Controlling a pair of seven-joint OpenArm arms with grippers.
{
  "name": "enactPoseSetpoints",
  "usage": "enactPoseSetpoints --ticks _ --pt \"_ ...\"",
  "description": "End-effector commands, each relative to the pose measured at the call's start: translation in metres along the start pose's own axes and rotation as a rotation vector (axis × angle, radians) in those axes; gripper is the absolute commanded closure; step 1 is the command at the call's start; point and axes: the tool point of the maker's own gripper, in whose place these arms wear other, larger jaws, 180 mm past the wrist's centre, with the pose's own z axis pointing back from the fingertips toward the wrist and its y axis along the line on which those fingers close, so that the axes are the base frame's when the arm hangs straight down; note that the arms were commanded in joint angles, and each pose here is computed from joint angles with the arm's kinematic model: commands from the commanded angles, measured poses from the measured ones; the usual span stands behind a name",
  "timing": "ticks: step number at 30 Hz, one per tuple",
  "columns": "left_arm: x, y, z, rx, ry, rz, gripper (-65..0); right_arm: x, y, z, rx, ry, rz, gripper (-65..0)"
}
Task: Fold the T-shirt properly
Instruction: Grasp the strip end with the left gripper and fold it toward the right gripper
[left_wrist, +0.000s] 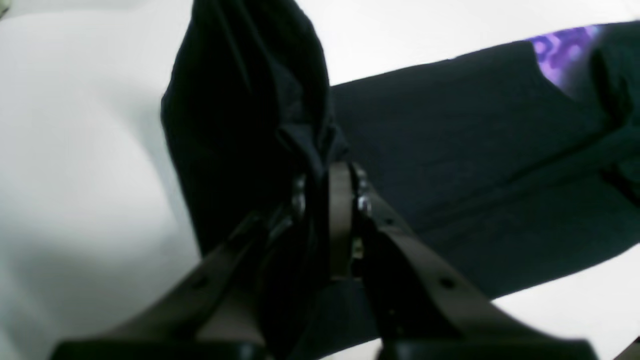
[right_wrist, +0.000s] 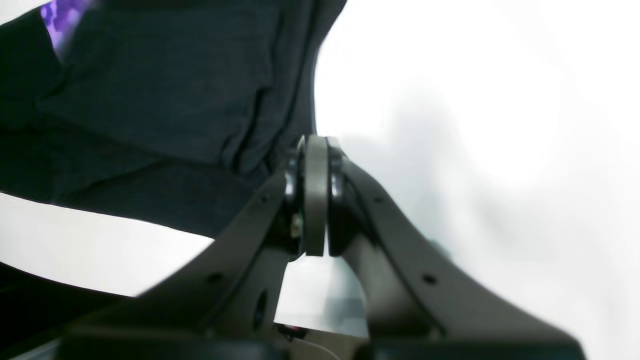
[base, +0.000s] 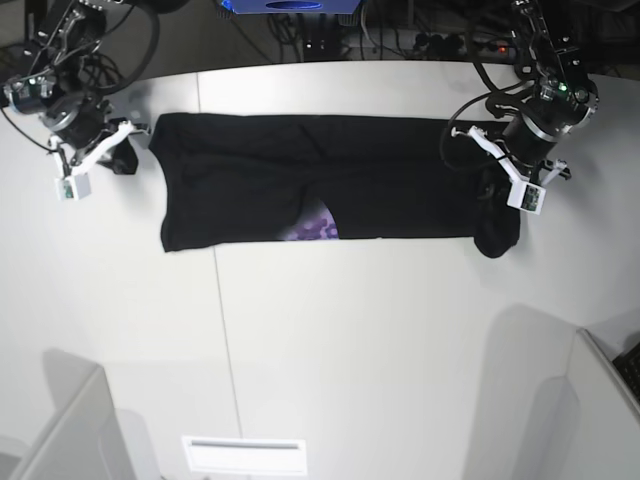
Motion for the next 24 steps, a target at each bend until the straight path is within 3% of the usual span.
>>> enactPoseSetpoints --ticks 1,15,24 --pt "0.013 -0.006 0.001 -0.016 -0.048 -0.005 0.0 0.013 0.001 0.004 0.008 -0.044 0.016 0.0" --pt "0.013 -0.07 -0.023 -0.151 -0.034 0.042 0.0 0.012 0.002 0.003 0.009 -0.044 0.014 0.0" --pt "0.014 -0.092 -0.029 -0.194 -0.027 0.052 0.0 0.012 0.001 0.003 0.007 -0.045 0.013 0.0"
